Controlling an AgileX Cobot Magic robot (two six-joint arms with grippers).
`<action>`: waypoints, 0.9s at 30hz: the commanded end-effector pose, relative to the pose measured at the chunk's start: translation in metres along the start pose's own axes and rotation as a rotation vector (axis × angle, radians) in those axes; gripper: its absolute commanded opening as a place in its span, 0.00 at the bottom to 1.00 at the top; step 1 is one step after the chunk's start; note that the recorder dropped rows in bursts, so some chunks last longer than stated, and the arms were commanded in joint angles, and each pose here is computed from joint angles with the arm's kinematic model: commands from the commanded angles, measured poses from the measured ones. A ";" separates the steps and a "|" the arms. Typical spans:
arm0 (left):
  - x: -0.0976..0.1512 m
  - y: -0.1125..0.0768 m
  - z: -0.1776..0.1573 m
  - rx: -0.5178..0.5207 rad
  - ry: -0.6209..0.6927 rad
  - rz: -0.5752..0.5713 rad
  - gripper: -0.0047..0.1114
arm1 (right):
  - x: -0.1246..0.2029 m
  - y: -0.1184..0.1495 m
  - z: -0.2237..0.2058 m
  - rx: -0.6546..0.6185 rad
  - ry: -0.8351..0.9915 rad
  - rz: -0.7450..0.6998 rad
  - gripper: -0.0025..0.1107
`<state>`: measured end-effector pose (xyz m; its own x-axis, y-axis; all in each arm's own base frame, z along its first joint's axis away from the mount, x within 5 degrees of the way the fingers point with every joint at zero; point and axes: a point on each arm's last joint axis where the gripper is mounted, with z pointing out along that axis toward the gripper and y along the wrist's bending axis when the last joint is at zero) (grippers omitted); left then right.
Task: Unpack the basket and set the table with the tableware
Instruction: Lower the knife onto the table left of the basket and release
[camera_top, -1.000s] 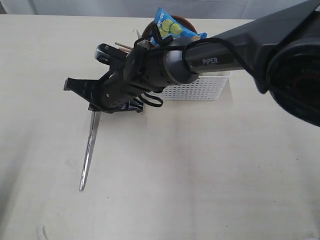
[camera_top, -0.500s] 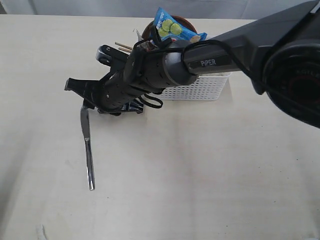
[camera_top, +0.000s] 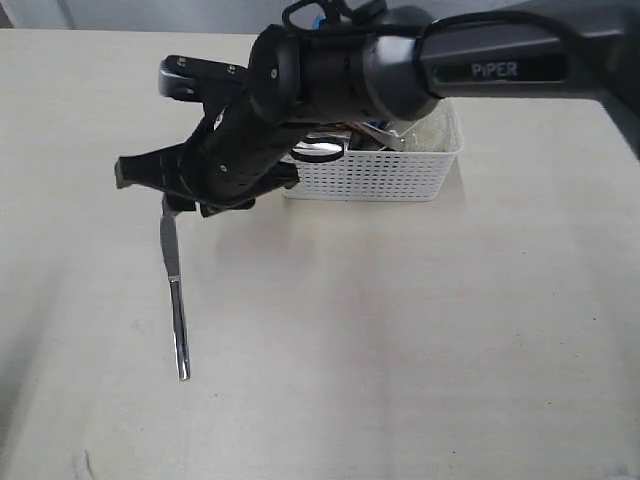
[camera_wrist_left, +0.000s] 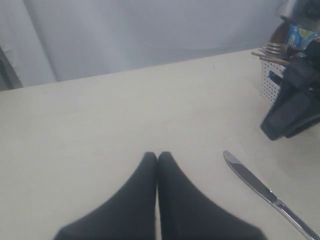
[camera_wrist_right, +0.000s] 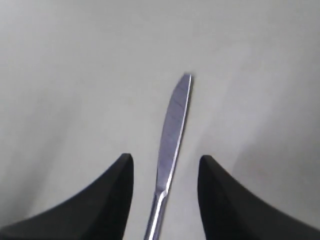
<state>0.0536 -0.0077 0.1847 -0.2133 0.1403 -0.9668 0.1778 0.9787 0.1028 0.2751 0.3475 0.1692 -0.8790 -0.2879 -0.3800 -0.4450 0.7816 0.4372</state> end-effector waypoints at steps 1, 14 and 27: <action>0.001 0.000 0.000 0.000 -0.002 -0.009 0.04 | 0.030 0.014 -0.008 0.104 0.217 -0.132 0.38; 0.001 0.000 0.000 0.000 -0.002 -0.009 0.04 | 0.057 0.053 0.020 0.212 0.205 -0.257 0.44; 0.001 0.000 0.000 0.000 -0.002 -0.009 0.04 | 0.040 0.055 0.070 0.337 0.300 -0.221 0.43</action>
<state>0.0536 -0.0077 0.1847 -0.2133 0.1403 -0.9668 0.1778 0.9787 0.1028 0.2253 0.4165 0.1266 -0.7977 -0.5827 -0.1551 -0.5975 0.7986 0.0727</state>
